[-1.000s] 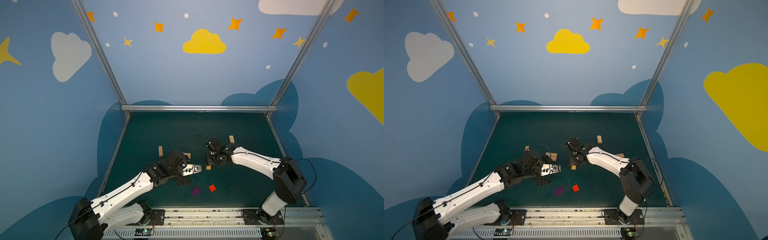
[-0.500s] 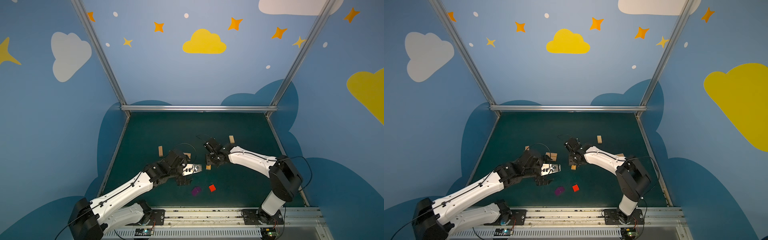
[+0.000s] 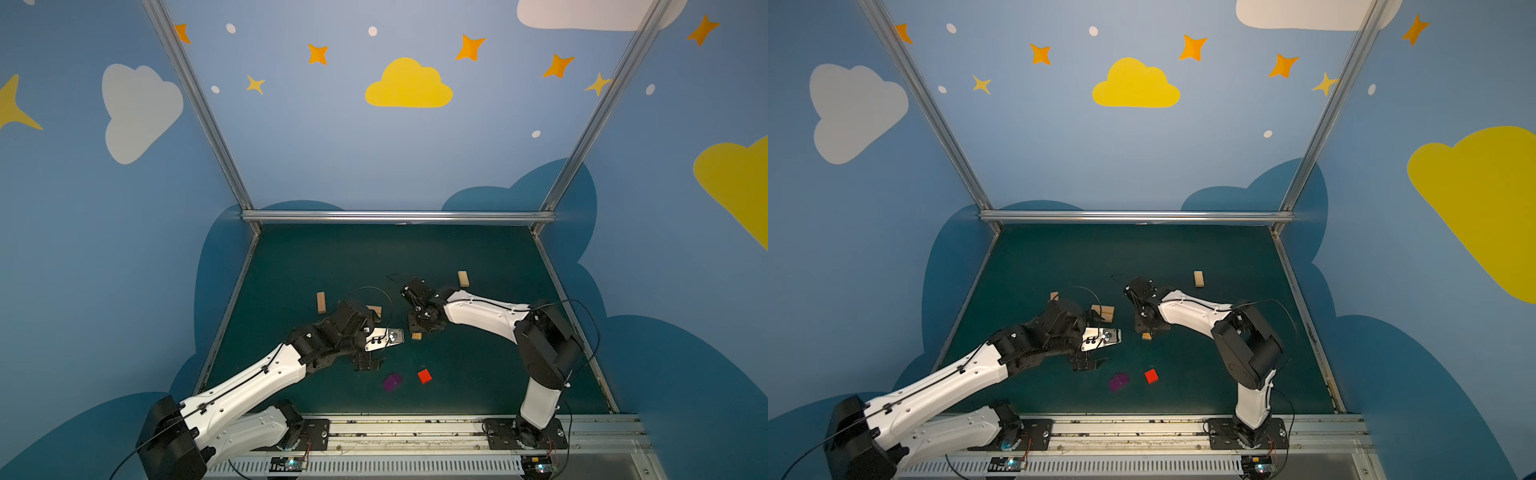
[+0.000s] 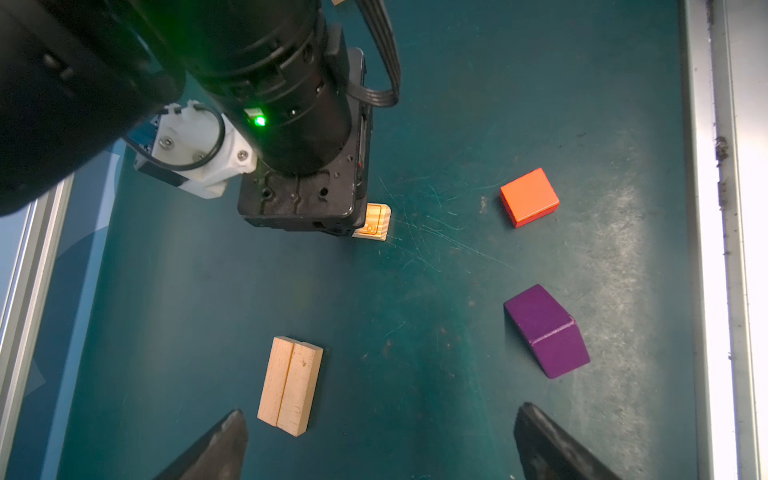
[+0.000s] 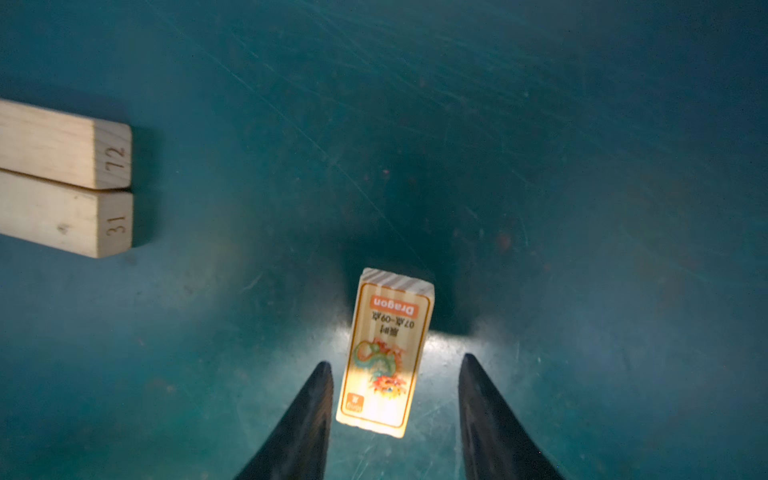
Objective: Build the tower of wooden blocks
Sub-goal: 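Lower the open right gripper around the Dragon block, then close the right gripper on the Dragon block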
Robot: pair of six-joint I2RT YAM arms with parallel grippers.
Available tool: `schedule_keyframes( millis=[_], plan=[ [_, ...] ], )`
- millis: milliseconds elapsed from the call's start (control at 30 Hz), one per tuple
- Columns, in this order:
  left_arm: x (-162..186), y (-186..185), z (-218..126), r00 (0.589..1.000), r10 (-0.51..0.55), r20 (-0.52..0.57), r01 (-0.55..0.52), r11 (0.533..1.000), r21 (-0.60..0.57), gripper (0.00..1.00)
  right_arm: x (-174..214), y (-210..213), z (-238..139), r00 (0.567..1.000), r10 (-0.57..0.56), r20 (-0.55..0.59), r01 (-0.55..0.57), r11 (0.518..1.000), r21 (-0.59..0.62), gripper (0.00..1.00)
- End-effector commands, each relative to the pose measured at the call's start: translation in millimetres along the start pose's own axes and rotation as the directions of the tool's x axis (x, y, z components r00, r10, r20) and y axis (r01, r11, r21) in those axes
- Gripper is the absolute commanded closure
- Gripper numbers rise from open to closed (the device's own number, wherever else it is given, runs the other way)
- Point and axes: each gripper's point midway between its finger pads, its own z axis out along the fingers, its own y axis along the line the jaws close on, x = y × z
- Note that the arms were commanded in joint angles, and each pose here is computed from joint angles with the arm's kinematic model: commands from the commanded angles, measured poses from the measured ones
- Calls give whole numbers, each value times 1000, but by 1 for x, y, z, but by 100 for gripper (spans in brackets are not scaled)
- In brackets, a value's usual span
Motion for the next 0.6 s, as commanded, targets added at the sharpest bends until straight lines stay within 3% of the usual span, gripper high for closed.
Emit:
schedule_keyframes(
  millis=[0,200,567],
  plan=[
    [2,2,-2,1000,10,-10,-11,1000,-20,0,-2,4,1,1000,10,-4,-10,1000,5,54],
    [-3,35,-8,999,-41,-11,38,984,-176,0,0,5,6,1000,11,-19,-11,1000,6,56],
    [-4,50,-17,999,-49,6,49,966,-255,0,2,6,6,1000,9,-19,-9,1000,-2,61]
  ],
)
